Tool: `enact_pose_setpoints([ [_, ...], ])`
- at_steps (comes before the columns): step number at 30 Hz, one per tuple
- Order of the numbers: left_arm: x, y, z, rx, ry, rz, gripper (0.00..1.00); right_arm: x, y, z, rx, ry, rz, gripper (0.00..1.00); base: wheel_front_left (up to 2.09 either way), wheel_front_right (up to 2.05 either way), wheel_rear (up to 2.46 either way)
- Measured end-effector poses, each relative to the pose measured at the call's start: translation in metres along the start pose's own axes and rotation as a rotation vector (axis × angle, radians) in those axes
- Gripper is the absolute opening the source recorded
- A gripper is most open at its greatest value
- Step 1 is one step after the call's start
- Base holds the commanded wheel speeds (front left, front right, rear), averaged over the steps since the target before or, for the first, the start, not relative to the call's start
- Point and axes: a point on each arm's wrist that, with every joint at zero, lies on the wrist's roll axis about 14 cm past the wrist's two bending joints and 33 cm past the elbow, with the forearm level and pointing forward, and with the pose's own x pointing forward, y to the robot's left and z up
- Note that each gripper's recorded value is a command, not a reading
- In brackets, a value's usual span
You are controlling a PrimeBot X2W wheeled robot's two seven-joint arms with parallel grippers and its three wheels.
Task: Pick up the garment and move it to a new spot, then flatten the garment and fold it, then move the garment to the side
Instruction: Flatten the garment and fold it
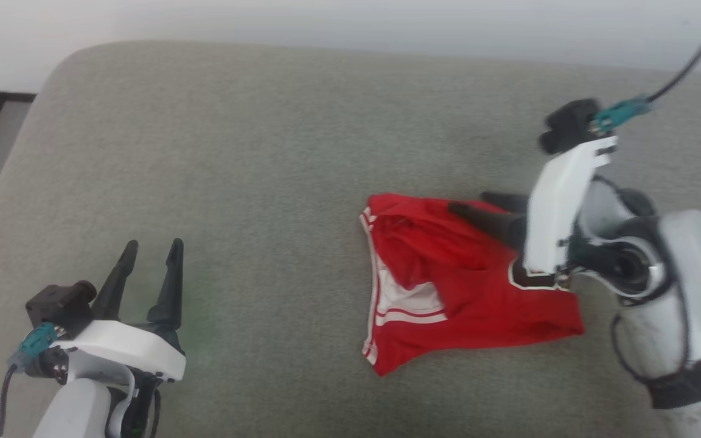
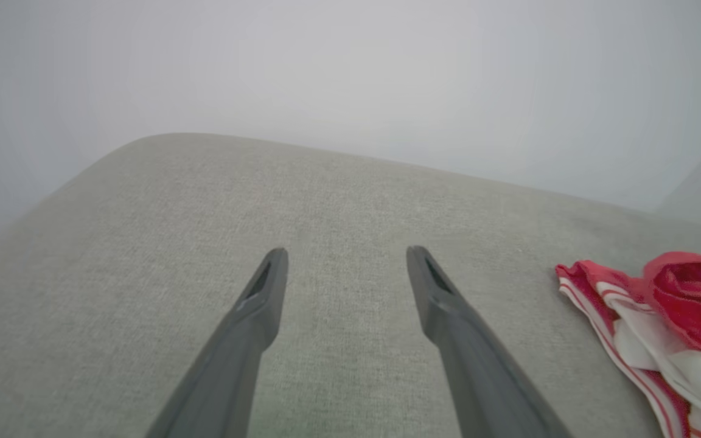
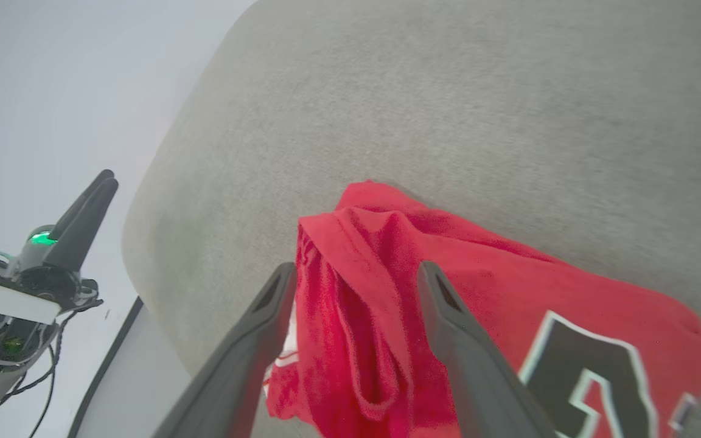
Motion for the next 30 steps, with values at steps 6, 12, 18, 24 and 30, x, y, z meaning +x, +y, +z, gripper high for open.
enact_pose_setpoints([
  [6, 0.008, -0.011, 0.002, 0.004, -0.006, -0.04, 1.0, -0.044, -0.028, 0.021, -0.02, -0.143, -0.103, 1.0, 0.0, 0.0, 0.0],
  [12, 0.017, -0.022, 0.004, 0.019, -0.011, -0.08, 1.0, -0.094, -0.062, 0.029, -0.036, -0.293, -0.24, 1.0, 0.0, 0.0, 0.0],
  [18, 0.019, -0.03, 0.003, 0.033, -0.008, -0.111, 1.0, -0.138, -0.09, 0.025, -0.048, -0.44, -0.365, 1.0, 0.0, 0.0, 0.0],
  [24, 0.021, -0.035, 0.005, 0.054, -0.013, -0.133, 1.0, -0.183, -0.114, 0.005, -0.093, -0.568, -0.501, 1.0, 0.0, 0.0, 0.0],
  [30, 0.016, -0.036, 0.012, 0.074, -0.033, -0.143, 1.0, -0.22, -0.133, -0.018, -0.21, -0.651, -0.624, 1.0, 0.0, 0.0, 0.0],
])
